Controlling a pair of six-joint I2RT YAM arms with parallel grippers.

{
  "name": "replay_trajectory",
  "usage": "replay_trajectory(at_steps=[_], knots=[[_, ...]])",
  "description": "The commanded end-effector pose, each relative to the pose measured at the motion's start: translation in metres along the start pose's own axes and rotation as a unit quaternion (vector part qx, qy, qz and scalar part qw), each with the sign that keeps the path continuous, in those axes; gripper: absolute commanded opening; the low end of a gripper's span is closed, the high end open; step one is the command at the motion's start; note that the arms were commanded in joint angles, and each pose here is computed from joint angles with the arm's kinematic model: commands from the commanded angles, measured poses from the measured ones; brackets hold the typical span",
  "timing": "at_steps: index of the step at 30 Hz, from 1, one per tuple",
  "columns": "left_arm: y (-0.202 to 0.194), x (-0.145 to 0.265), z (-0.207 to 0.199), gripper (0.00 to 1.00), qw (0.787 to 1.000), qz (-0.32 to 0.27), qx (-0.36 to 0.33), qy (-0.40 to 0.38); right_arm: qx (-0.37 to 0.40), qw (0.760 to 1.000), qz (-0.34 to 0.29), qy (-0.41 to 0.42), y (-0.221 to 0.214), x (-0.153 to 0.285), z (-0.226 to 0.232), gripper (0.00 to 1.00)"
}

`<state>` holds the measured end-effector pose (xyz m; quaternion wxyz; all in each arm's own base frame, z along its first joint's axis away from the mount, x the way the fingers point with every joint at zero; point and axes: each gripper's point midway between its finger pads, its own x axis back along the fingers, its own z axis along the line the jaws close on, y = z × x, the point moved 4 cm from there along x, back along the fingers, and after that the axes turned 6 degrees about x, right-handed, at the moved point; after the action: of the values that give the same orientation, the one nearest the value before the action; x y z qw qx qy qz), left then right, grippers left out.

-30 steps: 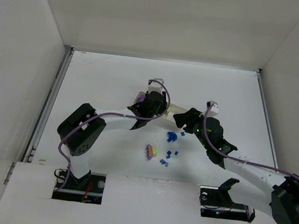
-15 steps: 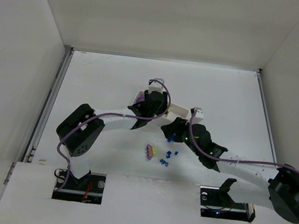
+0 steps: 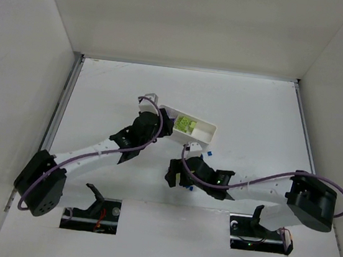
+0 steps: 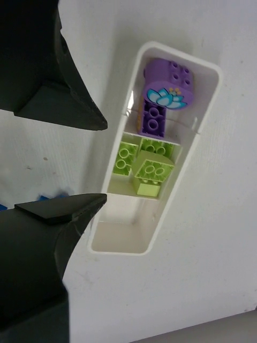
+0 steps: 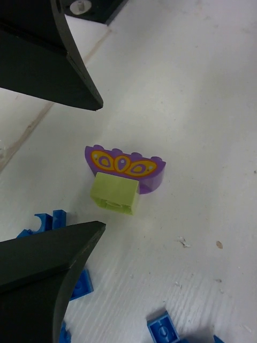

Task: Sort the legos into containers by color

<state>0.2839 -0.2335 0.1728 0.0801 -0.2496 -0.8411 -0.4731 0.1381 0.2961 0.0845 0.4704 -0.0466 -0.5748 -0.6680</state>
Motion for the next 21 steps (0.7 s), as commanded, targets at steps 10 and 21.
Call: replay_trajectory(at_steps=[10,21], knots=[[-0.036,0.051,0.052,0.46,0.995,0.064,0.075,0.028,0.023,0.995,0.022,-0.095,0.003,-0.028,0.007,0.76],[-0.047,0.071,0.077,0.47,0.981,0.088,0.171,0.013,0.029,0.993,0.045,-0.109,-0.006,-0.032,0.011,0.74]])
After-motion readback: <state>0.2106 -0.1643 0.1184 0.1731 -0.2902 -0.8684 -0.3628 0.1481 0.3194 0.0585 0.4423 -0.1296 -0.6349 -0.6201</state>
